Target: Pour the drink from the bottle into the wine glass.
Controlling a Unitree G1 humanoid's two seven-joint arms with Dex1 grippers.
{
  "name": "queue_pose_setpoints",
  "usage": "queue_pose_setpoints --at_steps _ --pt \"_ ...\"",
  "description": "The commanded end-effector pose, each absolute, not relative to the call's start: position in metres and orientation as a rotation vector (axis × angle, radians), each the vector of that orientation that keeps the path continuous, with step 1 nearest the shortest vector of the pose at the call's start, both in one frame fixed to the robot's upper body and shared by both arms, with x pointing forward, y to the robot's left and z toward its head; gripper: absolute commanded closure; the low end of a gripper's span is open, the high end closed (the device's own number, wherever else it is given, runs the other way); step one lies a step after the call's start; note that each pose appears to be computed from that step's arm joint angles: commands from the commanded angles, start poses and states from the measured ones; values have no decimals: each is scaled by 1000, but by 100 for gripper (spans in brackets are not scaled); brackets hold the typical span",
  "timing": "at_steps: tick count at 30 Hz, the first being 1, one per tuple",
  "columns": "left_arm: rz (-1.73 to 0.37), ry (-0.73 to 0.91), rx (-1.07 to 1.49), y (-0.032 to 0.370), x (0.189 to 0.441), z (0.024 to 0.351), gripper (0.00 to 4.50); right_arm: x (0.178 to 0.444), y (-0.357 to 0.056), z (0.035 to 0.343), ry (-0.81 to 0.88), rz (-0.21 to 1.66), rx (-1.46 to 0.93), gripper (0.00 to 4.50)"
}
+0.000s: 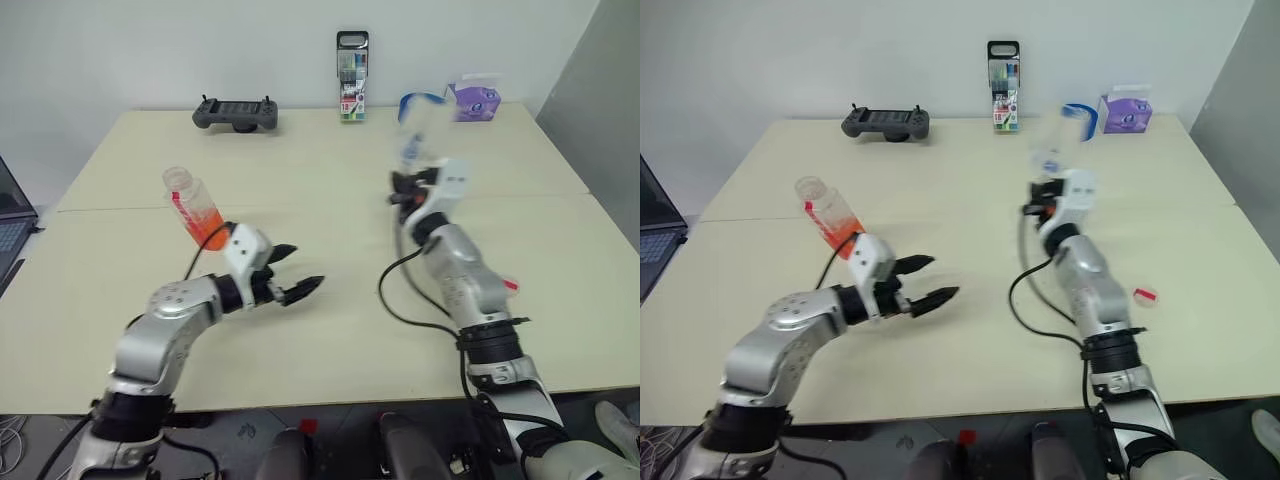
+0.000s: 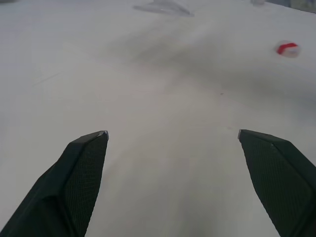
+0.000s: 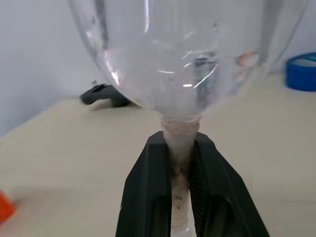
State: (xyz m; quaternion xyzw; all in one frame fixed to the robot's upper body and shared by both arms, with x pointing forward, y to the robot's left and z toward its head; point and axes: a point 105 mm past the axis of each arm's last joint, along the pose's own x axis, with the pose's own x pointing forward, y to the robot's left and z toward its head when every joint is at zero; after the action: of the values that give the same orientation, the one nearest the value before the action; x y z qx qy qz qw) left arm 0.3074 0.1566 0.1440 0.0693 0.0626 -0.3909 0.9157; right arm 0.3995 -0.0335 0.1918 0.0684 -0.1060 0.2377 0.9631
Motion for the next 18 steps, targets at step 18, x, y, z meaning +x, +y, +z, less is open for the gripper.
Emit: queue_pose_setpoints --at_steps 18 --pt "-656 96 83 184 279 173 0 406 -15 100 -145 494 -50 431"
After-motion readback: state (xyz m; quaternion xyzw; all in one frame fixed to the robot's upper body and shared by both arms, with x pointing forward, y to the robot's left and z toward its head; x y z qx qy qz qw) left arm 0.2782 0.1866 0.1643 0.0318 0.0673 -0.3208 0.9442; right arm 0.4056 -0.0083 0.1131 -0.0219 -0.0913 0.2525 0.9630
